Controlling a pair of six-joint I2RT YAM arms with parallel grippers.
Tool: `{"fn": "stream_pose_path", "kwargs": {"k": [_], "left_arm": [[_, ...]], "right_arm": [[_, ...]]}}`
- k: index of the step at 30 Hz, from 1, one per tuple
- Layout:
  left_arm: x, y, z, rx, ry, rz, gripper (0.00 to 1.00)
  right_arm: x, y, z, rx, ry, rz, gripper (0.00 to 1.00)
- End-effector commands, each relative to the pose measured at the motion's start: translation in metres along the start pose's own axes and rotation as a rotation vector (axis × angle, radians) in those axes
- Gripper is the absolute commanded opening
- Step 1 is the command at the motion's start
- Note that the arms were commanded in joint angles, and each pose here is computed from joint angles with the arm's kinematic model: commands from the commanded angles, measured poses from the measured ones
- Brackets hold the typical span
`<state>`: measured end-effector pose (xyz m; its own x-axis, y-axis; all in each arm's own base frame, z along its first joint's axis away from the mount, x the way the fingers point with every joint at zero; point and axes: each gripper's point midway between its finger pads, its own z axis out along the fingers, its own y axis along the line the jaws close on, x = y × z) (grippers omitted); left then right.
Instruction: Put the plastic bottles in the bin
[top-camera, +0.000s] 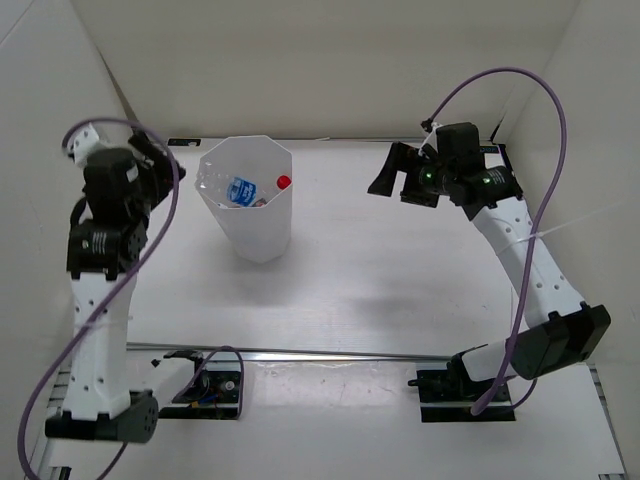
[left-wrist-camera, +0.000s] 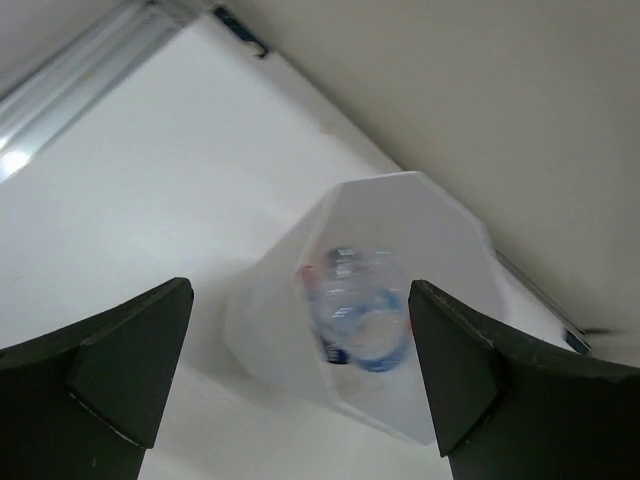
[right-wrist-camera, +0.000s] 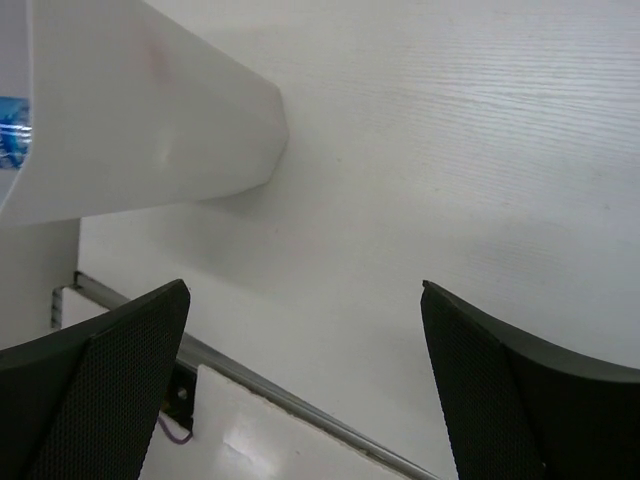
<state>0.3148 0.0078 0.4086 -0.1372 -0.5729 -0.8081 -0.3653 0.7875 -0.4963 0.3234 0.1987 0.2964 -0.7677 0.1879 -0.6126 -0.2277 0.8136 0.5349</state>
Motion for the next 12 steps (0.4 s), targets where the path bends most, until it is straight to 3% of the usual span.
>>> {"fn": "stream_pose_path", "kwargs": {"k": [1,2,4,6,8,12], "left_arm": [[0.017,0.073,-0.017,-0.249,-0.102,-0.023,1.0],[0.045,0.1,-0.013,-0.327,-0.073,-0.006,1.0],[0.049,0.131,-0.032,-0.392,-0.166,-0.055,1.0],[0.072,0.159,-0.032,-0.455,-0.178,-0.041,1.0],[0.066,0.172,-0.044,-0.475,-0.266,-0.086,1.0],[0.074,0.198,-0.046,-0.561,-0.307,-0.009,1.0]], "right_arm": [[-0.025,-0.007,-0.037,0.103,-0.14,-0.069,1.0],[-0.027,-0.013,-0.042,0.142,-0.161,-0.081,1.0],[-0.024,-0.029,-0.053,0.224,-0.182,-0.089,1.0],[-0.024,-0.047,-0.068,0.327,-0.223,-0.093,1.0],[-0.019,-0.059,-0.077,0.386,-0.239,-0.09,1.0],[-0.009,-0.091,-0.094,0.564,-0.24,-0.072,1.0]]}}
